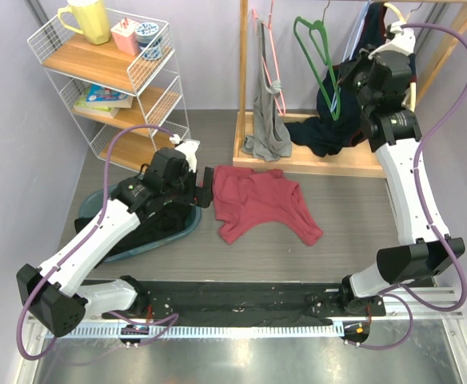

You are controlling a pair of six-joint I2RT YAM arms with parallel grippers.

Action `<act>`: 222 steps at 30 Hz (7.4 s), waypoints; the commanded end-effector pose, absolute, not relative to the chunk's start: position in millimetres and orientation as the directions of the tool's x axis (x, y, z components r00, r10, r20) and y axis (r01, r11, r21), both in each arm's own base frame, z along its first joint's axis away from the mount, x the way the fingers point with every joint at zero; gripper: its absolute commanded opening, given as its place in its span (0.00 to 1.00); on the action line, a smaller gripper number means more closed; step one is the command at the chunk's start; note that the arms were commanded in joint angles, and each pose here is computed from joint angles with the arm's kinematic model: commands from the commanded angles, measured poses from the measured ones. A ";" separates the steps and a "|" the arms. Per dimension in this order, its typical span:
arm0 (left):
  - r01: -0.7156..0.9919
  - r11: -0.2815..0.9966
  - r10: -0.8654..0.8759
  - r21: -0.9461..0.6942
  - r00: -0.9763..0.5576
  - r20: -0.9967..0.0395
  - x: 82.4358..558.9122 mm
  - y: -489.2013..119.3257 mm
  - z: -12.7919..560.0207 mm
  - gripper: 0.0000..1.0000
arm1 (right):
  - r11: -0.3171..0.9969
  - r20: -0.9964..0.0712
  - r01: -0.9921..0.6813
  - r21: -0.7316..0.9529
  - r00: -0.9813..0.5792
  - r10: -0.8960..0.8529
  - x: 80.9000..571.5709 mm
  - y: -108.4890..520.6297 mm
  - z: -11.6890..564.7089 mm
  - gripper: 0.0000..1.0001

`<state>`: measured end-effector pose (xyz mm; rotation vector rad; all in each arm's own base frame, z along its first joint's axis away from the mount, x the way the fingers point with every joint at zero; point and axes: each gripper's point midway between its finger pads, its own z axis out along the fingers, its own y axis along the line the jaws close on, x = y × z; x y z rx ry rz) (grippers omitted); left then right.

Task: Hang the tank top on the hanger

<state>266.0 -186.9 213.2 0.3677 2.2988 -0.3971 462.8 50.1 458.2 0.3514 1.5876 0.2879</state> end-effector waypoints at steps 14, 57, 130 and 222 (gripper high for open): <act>0.387 0.901 0.114 -0.196 -0.647 -0.754 265.2 -190.1 224.8 1.00 | 0.894 -0.891 0.007 0.447 0.089 0.445 415.6 45.2 480.7 0.01; 0.385 0.902 0.114 -0.196 -0.649 -0.752 263.7 -188.8 223.6 1.00 | 0.816 -0.794 0.025 0.577 0.253 0.553 436.9 31.5 496.1 0.01; 0.474 0.858 0.151 -0.199 -0.601 -0.785 247.6 -220.3 224.4 0.93 | 0.921 -0.914 -0.062 0.385 -0.166 0.371 288.7 61.8 362.5 0.01; 0.465 0.721 -0.032 -0.514 -0.718 -0.695 352.9 -255.0 193.8 0.00 | 0.445 -0.724 -0.645 0.622 -0.690 0.012 127.2 202.8 232.9 0.01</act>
